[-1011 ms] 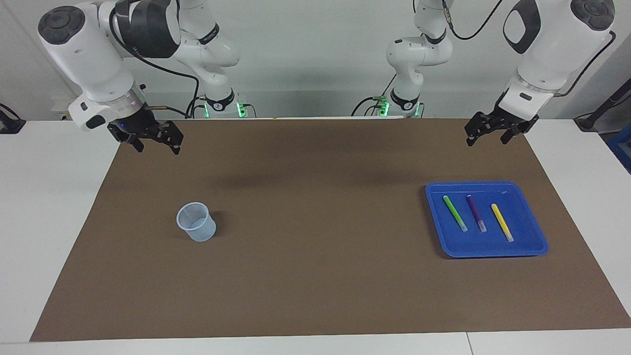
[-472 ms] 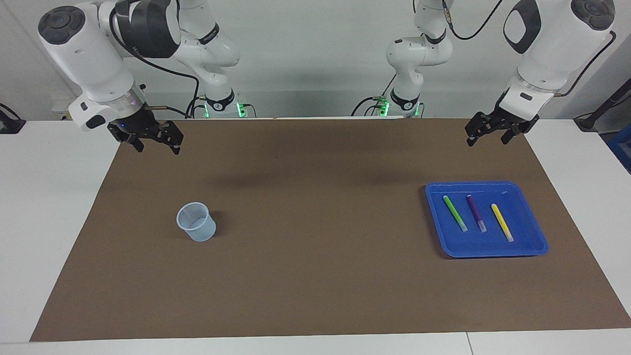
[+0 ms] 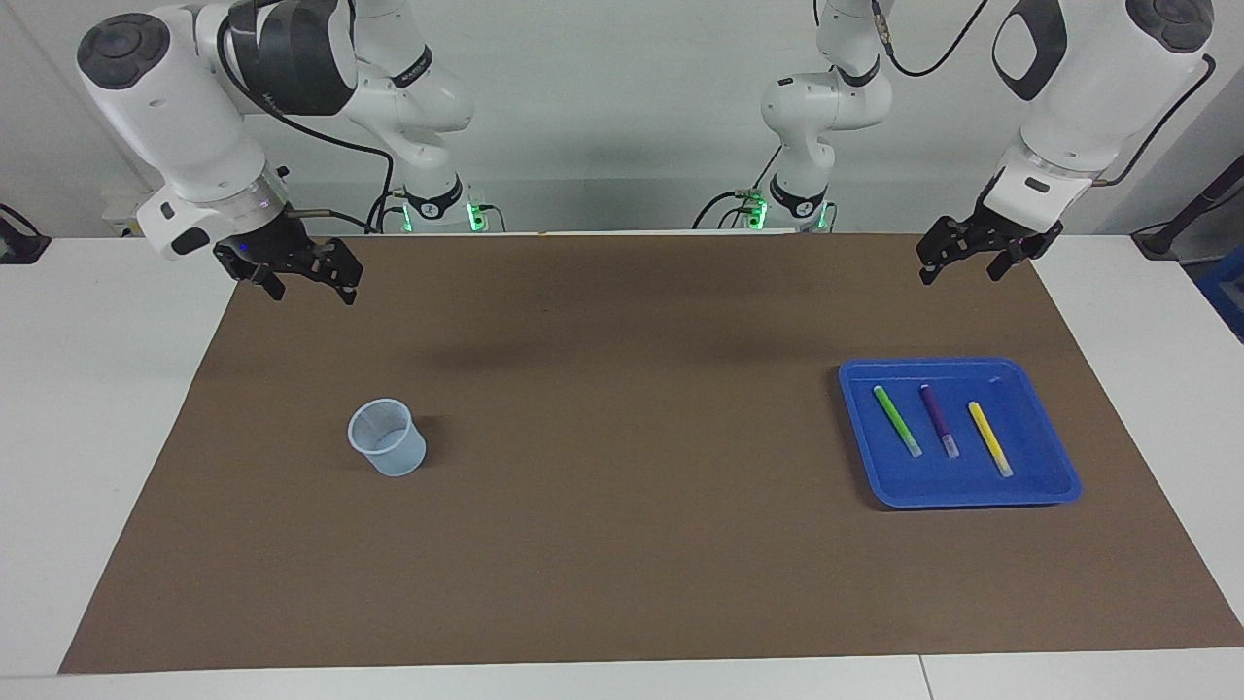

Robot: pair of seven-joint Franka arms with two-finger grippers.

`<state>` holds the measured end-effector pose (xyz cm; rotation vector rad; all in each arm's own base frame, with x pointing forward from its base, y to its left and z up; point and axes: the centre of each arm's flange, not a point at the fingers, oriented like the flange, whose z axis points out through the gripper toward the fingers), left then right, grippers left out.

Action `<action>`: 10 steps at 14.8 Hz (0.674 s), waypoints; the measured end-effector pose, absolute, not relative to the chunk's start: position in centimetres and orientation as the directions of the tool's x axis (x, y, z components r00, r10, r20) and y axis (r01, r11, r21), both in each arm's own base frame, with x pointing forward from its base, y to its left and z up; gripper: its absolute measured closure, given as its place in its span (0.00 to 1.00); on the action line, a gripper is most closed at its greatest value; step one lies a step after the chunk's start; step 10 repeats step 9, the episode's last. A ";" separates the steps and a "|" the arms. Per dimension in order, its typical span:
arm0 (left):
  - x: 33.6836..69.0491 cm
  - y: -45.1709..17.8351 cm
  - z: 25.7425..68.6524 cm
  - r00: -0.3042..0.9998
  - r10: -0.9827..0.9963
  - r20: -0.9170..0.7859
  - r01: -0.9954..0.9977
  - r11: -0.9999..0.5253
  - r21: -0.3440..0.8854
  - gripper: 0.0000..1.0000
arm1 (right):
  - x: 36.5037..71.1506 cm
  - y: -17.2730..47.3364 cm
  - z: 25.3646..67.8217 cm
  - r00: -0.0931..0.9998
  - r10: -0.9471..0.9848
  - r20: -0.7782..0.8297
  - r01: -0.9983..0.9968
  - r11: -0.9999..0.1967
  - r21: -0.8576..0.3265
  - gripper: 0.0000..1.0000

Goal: Right arm passes pens to left for tray arrangement

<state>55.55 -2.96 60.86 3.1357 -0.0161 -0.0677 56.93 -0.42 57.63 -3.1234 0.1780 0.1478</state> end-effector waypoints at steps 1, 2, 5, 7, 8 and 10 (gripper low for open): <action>55.5 -3.0 61.0 0.999 -0.010 -0.040 -0.010 -1.000 0.005 0.00 | 56.9 -0.3 57.6 0.989 -0.110 -0.095 -0.111 -0.994 -0.004 0.00; 55.4 -3.0 61.1 0.999 -0.010 -0.038 -0.010 -1.000 0.005 0.00 | 56.9 -0.2 57.6 0.990 -0.108 -0.095 -0.109 -0.994 -0.004 0.00; 55.4 -3.1 61.1 0.999 -0.011 -0.038 -0.010 -1.000 0.015 0.00 | 56.9 -0.1 57.6 0.990 -0.107 -0.096 -0.108 -0.994 -0.004 0.00; 55.4 -3.1 61.1 0.999 -0.011 -0.038 -0.010 -1.000 0.022 0.00 | 56.9 -0.1 57.5 0.990 -0.107 -0.097 -0.108 -0.994 -0.004 0.00; 55.4 -3.2 61.1 0.999 -0.011 -0.038 -0.010 -1.000 0.023 0.00 | 56.9 -0.1 57.5 0.990 -0.107 -0.097 -0.108 -0.994 -0.004 0.00; 55.4 -3.2 61.1 0.999 -0.011 -0.038 -0.010 -1.000 0.023 0.00 | 56.9 -0.1 57.5 0.990 -0.107 -0.097 -0.108 -0.994 -0.004 0.00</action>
